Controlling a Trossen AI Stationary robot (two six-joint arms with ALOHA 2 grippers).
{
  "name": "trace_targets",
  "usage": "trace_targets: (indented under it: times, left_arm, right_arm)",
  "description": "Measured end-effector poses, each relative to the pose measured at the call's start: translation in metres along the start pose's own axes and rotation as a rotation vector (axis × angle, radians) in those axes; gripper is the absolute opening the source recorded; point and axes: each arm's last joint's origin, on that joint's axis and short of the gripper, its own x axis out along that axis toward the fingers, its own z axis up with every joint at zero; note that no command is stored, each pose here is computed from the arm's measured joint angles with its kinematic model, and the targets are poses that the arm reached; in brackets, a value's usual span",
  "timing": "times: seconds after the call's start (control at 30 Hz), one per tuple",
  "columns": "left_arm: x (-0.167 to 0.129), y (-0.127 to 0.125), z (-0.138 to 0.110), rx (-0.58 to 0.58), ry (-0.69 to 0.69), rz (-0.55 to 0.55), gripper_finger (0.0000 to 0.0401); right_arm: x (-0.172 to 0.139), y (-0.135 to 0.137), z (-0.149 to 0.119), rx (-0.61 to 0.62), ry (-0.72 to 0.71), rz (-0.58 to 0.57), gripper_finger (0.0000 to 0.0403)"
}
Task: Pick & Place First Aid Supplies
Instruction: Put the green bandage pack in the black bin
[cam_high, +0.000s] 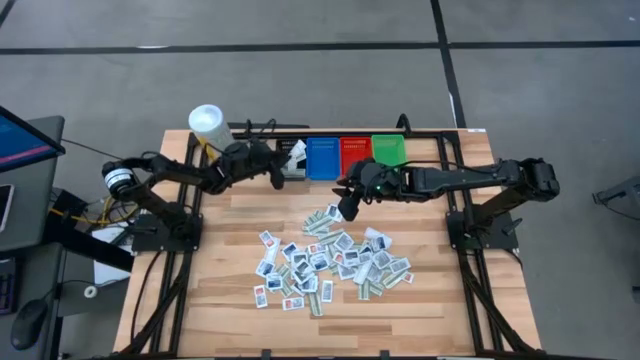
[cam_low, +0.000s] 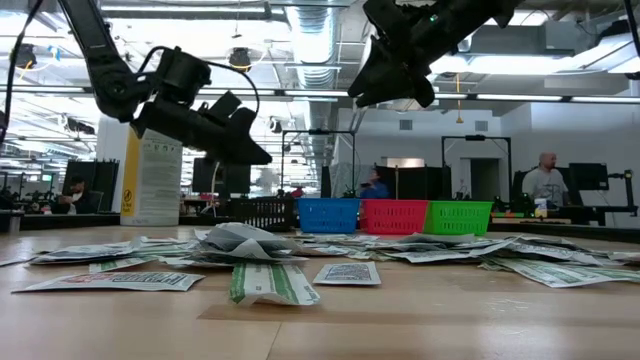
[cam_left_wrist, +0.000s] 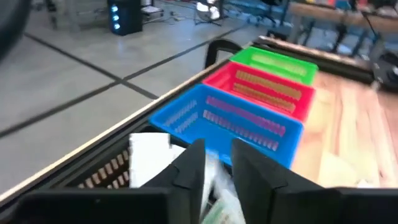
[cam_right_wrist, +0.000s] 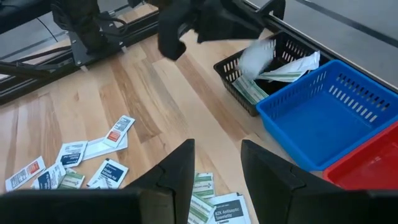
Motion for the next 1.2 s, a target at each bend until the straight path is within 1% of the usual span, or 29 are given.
trace_targets:
  times: [0.13,0.23,0.33,0.67,0.83,1.03,1.2]
  left_arm:
    - [0.0,-0.005,0.0,0.049,0.0,0.008,0.0113]
    - [0.0,-0.004,0.0,0.049,0.0,0.032,0.0129]
    - [0.0,-0.004,0.0,0.049,0.0,0.035,0.0135]
    - [0.0,-0.006,-0.002,0.05,0.015,0.027,0.0128]
    - [0.0,-0.006,-0.01,0.05,0.103,0.027,0.0127]
    - [-0.002,-0.006,-0.02,-0.023,0.202,0.035,0.0123]
    - [-0.004,-0.006,-0.026,-0.055,0.269,0.043,0.0116]
  right_arm:
    - [0.0,0.0,0.0,0.008,-0.002,0.001,0.0126]
    - [0.0,0.0,0.0,0.015,-0.003,0.001,0.0126]
    - [0.0,0.0,0.0,0.025,-0.003,0.0,0.0126]
    - [0.0,0.0,0.0,0.029,-0.004,-0.001,0.0126]
    - [0.0,0.0,0.001,0.03,-0.006,0.0,0.0126]
    - [0.0,0.0,0.001,0.03,-0.006,0.0,0.0126]
    - [0.0,0.001,0.0,0.028,-0.005,0.003,0.0126]
